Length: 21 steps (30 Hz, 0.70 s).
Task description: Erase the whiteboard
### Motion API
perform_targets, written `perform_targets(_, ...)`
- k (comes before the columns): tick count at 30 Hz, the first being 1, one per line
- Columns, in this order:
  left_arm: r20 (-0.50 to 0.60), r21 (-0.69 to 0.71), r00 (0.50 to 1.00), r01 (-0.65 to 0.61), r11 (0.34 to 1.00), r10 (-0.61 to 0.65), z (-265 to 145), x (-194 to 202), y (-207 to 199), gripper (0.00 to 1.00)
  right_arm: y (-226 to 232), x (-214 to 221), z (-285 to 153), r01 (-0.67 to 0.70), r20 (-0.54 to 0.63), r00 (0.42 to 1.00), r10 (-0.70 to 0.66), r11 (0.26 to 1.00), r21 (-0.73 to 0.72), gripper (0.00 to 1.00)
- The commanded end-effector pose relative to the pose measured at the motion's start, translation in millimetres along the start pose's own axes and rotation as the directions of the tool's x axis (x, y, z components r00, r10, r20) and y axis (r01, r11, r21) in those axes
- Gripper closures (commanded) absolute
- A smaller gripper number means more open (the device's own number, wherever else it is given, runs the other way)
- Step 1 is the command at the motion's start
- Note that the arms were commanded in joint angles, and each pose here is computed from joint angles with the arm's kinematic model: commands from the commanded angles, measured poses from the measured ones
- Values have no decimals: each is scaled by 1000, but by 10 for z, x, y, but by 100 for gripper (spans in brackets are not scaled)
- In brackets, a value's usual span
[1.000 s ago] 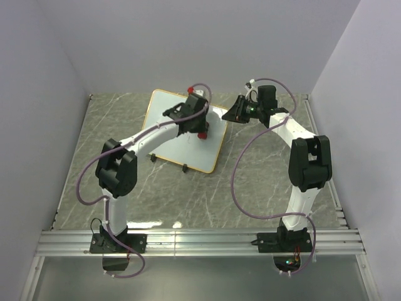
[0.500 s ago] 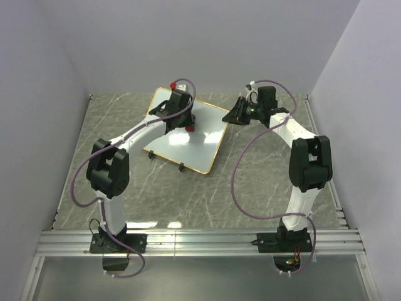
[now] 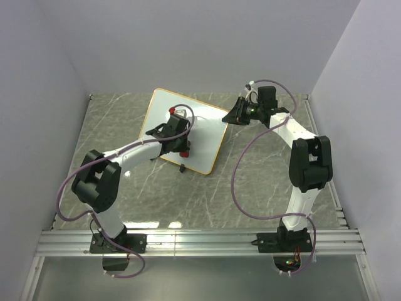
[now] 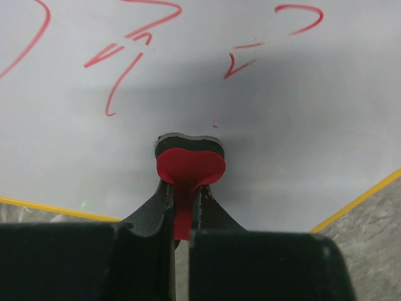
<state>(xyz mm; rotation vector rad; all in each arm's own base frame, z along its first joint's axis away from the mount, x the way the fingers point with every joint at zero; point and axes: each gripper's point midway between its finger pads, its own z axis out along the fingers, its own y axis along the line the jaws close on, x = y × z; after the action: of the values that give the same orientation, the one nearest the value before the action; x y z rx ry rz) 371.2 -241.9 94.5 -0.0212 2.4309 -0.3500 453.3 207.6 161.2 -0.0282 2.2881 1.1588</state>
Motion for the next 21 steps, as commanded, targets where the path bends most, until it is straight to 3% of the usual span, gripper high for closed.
perform_targets(1, -107, 4, 994, -30, 1000, 30, 80, 343, -56, 100, 86, -53, -38, 26, 21, 999, -27, 999, 34, 100)
perform_targets(6, -61, -23, 997, -38, 999, 36, 129, 28, -75, 100, 98, -41, -68, 34, 18, 999, -35, 999, 39, 100)
perform_targets(16, 99, -29, 995, 9, 1000, -6, 134, -1158, -120, 100, 98, 31, -102, 42, 8, 999, -43, 998, 41, 100)
perform_targets(21, 90, 13, 996, 13, 1000, -14, 227, -1246, -273, 100, 89, 54, -96, 38, 6, 999, -38, 999, 37, 100)
